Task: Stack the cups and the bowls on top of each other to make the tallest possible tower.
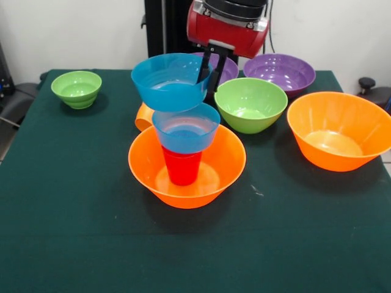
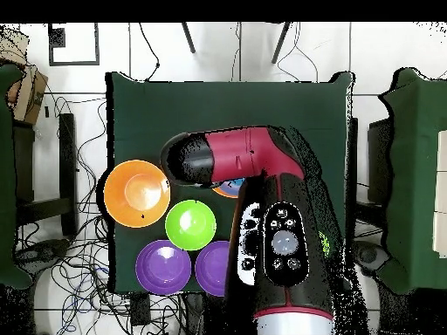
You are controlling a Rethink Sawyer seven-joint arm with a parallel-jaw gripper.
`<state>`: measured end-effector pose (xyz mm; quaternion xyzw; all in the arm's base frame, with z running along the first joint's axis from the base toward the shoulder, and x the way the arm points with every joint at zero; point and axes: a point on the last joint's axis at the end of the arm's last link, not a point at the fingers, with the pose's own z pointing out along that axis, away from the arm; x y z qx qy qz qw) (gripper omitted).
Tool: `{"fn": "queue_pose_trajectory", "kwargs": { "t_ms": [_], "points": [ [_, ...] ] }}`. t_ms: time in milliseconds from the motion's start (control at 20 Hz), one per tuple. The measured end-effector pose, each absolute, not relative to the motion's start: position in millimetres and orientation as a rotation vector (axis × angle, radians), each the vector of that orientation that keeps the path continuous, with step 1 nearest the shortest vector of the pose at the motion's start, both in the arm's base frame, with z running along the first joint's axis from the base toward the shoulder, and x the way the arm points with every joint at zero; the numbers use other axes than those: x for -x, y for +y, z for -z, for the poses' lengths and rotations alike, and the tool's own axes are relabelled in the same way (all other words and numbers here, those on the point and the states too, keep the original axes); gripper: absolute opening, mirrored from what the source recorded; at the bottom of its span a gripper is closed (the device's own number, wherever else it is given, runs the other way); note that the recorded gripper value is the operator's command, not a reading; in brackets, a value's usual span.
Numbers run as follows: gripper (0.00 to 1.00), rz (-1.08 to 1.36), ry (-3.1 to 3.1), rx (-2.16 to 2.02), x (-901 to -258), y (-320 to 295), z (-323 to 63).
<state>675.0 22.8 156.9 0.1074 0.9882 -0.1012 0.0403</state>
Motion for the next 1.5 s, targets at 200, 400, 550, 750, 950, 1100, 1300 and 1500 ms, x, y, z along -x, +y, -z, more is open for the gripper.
{"fn": "queue_pose_trajectory", "kwargs": {
  "t_ms": [200,400,550,750,950,1100,1300,1500],
  "points": [
    [0.00,0.322,3.026,-0.339,-674,18,-157],
    [0.00,0.331,3.031,-0.344,-672,15,-154],
    [0.00,0.339,3.044,-0.344,-669,15,-147],
    [0.00,0.346,3.052,-0.332,-666,19,-140],
    [0.00,0.349,3.050,-0.312,-665,26,-136],
    [0.00,0.348,3.049,-0.297,-664,32,-133],
    [0.00,0.349,3.050,-0.283,-663,37,-131],
    [0.00,0.350,3.050,-0.283,-663,37,-131]
  ]
}}
